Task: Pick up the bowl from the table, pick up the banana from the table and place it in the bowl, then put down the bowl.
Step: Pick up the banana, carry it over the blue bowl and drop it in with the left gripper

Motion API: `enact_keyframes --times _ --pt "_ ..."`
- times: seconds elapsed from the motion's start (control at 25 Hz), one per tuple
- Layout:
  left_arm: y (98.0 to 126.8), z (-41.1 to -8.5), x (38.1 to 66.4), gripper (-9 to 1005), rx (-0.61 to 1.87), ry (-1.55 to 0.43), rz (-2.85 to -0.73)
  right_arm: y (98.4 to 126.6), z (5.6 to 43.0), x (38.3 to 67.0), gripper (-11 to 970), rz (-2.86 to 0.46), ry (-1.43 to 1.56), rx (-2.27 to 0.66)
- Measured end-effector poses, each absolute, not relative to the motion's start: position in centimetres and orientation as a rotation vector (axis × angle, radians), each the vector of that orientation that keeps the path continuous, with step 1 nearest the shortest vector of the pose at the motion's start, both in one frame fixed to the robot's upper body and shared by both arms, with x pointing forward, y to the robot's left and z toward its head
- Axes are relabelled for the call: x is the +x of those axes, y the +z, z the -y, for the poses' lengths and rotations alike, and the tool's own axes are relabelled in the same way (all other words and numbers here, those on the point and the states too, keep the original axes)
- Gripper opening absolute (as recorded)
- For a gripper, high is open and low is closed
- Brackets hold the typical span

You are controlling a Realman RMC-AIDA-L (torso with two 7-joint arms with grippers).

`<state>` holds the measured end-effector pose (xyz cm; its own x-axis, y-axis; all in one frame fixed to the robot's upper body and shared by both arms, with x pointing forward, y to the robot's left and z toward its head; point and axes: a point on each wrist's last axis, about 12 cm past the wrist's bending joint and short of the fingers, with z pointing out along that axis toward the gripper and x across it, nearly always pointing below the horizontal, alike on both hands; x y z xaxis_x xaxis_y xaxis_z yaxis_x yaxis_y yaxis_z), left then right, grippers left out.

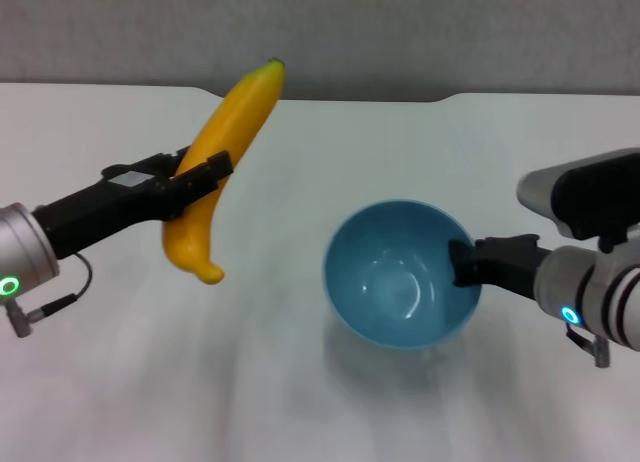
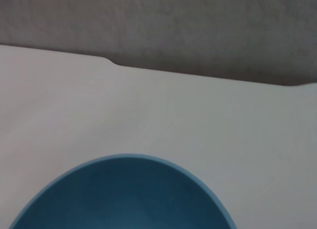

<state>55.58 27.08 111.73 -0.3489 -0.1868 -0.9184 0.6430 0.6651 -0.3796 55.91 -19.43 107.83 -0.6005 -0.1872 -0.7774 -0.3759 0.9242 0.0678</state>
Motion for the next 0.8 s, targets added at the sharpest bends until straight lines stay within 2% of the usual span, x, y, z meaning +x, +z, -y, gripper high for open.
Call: enact_keyframes --times 0.28,0.8 --pt "111.1 -24.7 56.0 533 0.341 -1.060 -1.682 108.4 17.3 56.5 35 -2.195 0.351 -0.438" --pt "110.5 -21.6 55.5 545 0.410 -1.112 -1.624 109.2 15.0 56.6 35 -2.148 0.415 -0.495"
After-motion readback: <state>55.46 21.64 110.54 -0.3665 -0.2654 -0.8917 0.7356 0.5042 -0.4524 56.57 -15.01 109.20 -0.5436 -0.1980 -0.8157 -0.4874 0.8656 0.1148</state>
